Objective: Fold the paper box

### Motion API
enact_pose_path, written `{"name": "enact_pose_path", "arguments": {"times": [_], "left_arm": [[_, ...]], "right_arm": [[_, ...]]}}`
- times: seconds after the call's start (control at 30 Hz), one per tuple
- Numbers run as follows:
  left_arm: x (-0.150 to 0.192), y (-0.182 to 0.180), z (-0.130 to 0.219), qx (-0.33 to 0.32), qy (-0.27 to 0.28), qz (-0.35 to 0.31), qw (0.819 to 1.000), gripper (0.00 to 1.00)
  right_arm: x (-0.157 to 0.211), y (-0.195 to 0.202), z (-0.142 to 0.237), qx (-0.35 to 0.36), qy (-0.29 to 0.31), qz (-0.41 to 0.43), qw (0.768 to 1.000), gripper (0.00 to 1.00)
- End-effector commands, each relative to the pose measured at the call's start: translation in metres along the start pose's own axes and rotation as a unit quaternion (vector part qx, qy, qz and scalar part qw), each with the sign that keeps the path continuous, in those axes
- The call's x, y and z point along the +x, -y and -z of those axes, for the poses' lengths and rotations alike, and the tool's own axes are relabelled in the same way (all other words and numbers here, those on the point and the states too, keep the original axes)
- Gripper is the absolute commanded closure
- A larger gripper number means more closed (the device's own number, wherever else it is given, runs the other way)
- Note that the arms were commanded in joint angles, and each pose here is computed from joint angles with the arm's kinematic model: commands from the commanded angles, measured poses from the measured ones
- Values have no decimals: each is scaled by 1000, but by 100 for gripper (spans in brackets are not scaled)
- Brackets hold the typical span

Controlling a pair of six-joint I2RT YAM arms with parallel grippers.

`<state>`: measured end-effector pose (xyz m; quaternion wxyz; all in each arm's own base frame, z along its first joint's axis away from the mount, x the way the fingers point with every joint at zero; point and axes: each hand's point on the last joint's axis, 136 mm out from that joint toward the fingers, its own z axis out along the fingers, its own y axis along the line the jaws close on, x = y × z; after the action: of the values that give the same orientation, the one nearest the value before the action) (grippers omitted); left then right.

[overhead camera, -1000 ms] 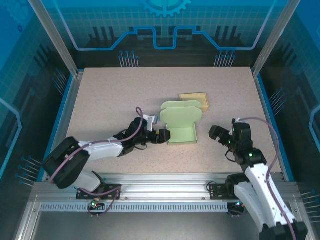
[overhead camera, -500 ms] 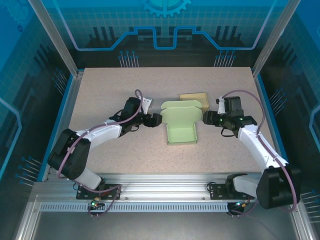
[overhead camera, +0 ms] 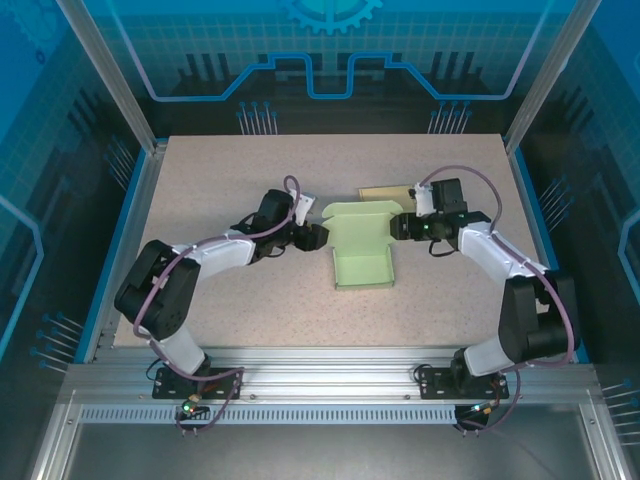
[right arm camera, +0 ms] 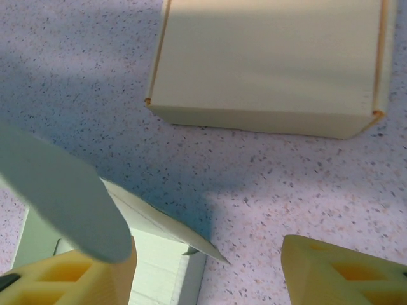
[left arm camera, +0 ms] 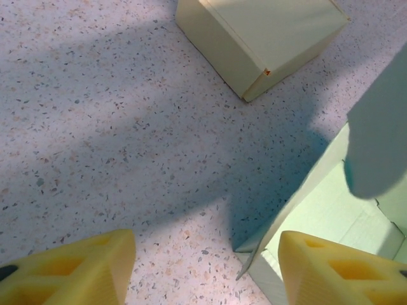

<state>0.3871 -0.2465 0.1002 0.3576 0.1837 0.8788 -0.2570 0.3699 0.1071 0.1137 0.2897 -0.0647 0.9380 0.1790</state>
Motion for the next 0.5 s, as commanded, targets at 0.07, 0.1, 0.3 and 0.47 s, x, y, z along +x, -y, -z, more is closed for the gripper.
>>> {"name": "enact_pose_path", "arguments": {"times": [0.07, 0.1, 0.3, 0.47], "left_arm": [[-24, 6, -2, 19, 32, -11, 999, 45], [-26, 6, -2, 21, 35, -10, 999, 47], [-30, 11, -6, 35, 41, -3, 999, 50], [-26, 12, -8, 40, 33, -6, 999, 48]], "right_arm": [[-19, -14, -2, -24, 23, 27, 999, 40], [-19, -15, -2, -25, 23, 27, 999, 41], [-20, -19, -6, -30, 26, 27, 999, 44], [-21, -14, -8, -18, 23, 31, 999, 43]]}}
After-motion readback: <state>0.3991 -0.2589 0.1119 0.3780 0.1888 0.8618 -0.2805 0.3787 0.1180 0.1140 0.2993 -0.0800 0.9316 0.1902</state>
